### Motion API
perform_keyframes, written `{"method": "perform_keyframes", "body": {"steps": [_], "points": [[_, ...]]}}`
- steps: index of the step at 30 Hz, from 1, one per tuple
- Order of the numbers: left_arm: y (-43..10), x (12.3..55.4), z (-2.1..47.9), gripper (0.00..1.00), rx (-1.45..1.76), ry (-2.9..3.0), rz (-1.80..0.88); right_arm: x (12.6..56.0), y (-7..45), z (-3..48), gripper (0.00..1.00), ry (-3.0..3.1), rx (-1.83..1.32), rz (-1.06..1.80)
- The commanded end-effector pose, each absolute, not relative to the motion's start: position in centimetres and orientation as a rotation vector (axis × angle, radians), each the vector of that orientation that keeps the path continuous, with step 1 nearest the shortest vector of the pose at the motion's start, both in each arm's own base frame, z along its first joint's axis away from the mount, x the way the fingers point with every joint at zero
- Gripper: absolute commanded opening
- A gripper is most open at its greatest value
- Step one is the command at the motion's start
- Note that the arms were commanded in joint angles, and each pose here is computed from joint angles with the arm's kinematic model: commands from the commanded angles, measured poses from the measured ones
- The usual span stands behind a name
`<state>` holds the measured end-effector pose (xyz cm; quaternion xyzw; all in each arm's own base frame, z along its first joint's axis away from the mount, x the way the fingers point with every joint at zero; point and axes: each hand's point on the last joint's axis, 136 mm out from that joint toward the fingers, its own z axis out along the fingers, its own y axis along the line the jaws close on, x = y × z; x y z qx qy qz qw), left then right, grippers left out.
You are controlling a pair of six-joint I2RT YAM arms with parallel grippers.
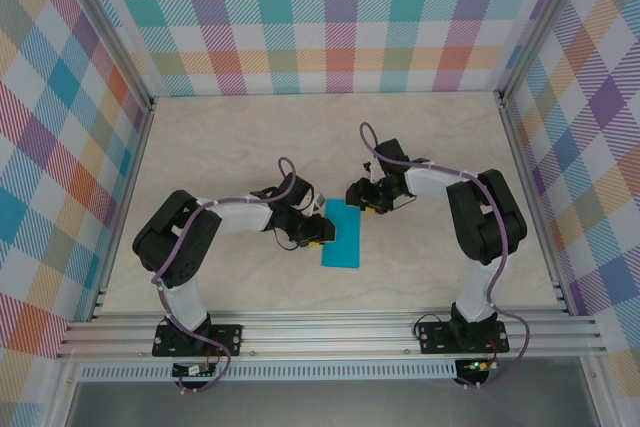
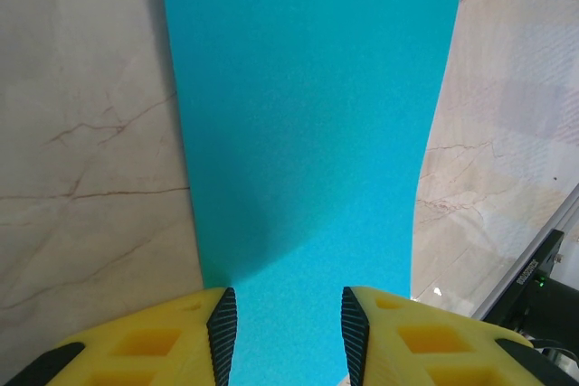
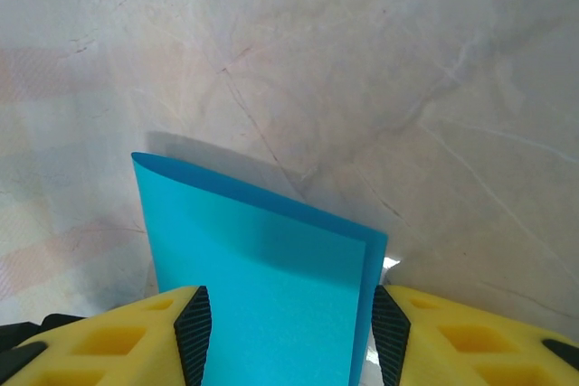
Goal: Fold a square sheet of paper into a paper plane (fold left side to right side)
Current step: Fold the triangle a second time at the center of the table.
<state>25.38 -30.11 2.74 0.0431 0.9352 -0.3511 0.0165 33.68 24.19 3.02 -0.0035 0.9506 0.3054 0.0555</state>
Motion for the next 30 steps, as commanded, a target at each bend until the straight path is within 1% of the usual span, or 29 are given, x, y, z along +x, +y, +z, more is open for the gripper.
{"method": "perform_keyframes", "body": {"steps": [1,7,15,18,23,30], "points": [[-29.4,25.3,2.5,0.39,0.113,2.913,-1.068,34.3,24.9,3.7,0.52,2.859,-0.063,0.978],[-29.4,25.3,2.4,0.39,0.111,2.911,-1.068,34.1,25.2,4.0,0.46,2.854,-0.064,1.019],[-29.5,25.5,3.2,0.39,0.126,2.884,-1.074,32.8,25.1,4.3,0.44,2.846,-0.062,1.062],[-29.6,25.8,4.4,0.43,0.155,2.842,-1.083,31.9,25.3,4.4,0.44,2.838,-0.057,1.122],[-29.5,26.1,7.8,0.51,0.263,2.715,-1.086,30.7,25.5,4.8,0.44,2.818,-0.044,1.201],[-27.7,24.4,11.0,0.56,0.448,2.570,-0.904,29.7,25.9,6.0,0.43,2.783,-0.014,1.305]]}}
